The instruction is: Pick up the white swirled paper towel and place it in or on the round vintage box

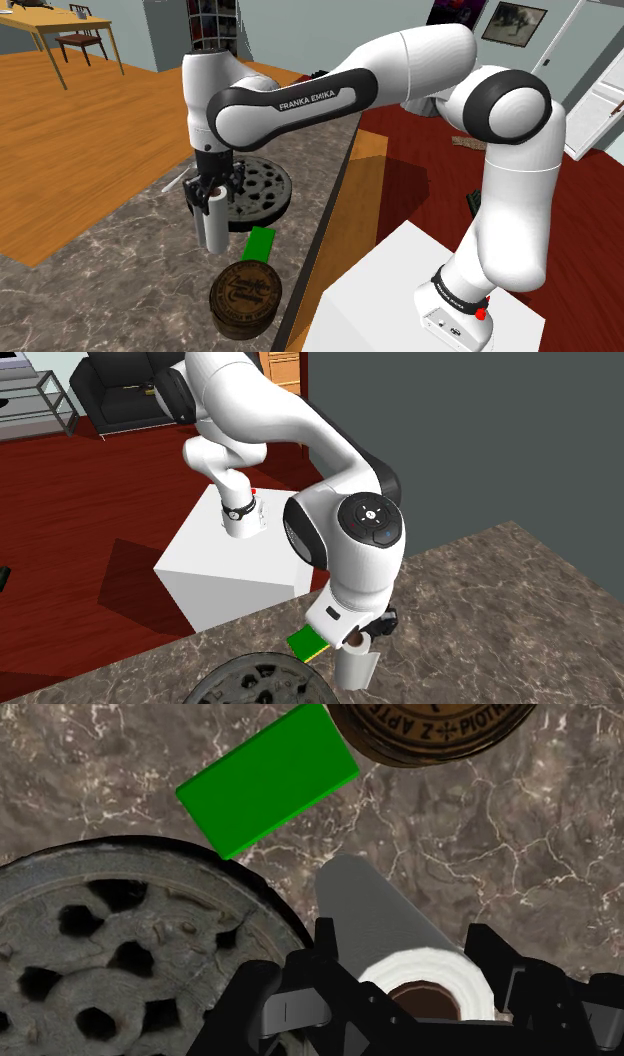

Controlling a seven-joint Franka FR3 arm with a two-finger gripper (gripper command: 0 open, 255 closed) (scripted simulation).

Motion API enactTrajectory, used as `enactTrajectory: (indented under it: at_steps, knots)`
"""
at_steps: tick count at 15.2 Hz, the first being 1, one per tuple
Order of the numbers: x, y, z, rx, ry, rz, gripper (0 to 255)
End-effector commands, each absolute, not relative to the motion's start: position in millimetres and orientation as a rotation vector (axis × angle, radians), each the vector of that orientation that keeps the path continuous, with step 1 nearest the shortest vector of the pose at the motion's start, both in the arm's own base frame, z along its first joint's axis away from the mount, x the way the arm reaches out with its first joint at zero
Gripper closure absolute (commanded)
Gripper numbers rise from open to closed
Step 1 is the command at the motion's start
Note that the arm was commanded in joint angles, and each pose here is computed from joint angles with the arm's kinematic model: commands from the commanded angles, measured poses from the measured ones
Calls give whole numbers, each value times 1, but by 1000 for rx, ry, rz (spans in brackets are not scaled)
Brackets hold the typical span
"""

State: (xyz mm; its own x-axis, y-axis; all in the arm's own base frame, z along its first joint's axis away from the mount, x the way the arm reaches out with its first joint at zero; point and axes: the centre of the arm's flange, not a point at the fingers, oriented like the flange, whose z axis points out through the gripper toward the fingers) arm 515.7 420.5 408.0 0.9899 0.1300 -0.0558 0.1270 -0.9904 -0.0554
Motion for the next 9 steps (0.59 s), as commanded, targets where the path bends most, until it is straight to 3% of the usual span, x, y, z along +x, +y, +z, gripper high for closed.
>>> enactTrajectory:
  at_steps: [1, 9]
  knots:
    - [515, 421, 415, -3082, -200, 92, 255]
    - [515, 421, 457, -3082, -200, 92, 255]
